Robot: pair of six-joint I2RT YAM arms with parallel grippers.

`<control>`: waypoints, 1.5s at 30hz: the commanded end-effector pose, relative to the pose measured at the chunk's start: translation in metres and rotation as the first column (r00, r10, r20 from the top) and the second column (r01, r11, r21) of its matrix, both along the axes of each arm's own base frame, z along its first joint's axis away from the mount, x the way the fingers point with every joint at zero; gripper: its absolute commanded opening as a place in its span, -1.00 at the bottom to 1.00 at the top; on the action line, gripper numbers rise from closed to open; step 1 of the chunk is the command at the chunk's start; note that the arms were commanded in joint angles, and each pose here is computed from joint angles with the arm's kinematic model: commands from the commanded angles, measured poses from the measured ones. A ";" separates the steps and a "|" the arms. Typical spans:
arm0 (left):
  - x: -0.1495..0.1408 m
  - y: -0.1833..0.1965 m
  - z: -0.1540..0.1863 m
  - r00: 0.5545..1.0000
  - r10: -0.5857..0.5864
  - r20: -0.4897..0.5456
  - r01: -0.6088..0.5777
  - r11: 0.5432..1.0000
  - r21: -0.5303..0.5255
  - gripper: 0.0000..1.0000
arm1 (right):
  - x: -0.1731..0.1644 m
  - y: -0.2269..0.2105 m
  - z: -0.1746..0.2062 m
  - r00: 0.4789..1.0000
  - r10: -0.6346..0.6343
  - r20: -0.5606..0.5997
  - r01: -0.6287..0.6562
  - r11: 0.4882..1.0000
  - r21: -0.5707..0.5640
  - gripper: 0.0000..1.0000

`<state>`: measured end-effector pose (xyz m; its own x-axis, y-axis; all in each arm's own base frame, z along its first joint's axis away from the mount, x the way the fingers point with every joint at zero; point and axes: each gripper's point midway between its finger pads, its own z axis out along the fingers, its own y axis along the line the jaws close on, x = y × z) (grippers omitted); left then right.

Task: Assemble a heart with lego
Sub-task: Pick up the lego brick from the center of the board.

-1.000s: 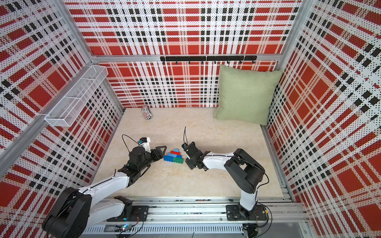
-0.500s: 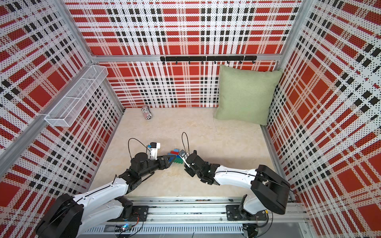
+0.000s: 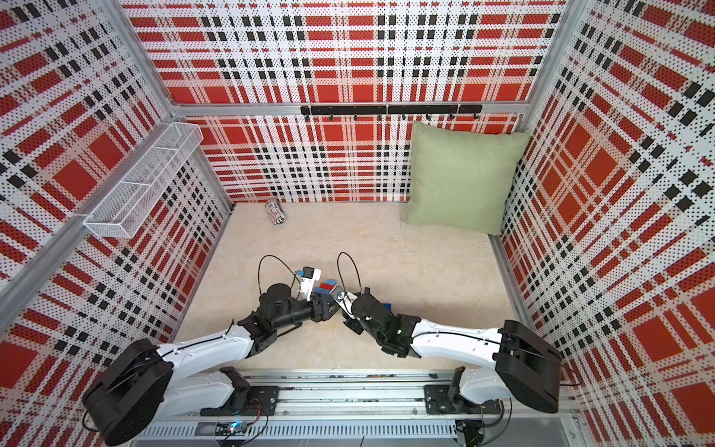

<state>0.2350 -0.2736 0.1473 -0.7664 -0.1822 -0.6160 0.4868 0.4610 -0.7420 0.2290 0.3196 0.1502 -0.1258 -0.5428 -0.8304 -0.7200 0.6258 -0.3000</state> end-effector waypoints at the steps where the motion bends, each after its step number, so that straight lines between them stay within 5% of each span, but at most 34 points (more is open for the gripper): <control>1: 0.002 -0.012 0.021 0.998 -0.039 0.047 0.042 0.998 -0.051 0.19 | 0.000 0.003 0.022 0.998 -0.002 0.061 -0.001 0.999 0.039 -0.33; 15: -0.006 -0.017 0.040 0.993 -0.082 0.090 0.092 0.990 -0.109 -0.58 | 0.014 0.000 0.032 0.991 -0.067 0.111 0.061 0.997 0.057 -0.25; 20: 0.003 -0.011 0.046 0.994 -0.043 0.104 0.055 0.991 -0.118 -0.66 | 0.010 -0.001 0.038 0.997 -0.039 0.065 0.034 0.996 0.082 0.24; 24: 0.017 0.002 0.060 0.989 0.014 0.145 0.007 0.989 -0.148 -0.68 | 0.000 -0.006 0.040 0.991 0.087 -0.098 -0.070 0.984 0.162 0.47; 32: 0.012 0.006 0.095 0.962 0.006 0.274 0.057 0.974 -0.221 -0.69 | -0.023 -0.009 0.070 0.838 0.426 -0.340 -0.242 0.850 0.469 0.40; 45: -0.015 -0.003 0.119 0.927 -0.061 0.370 0.169 0.949 -0.267 -0.69 | -0.031 -0.012 0.121 0.709 0.631 -0.316 -0.308 0.679 0.666 0.23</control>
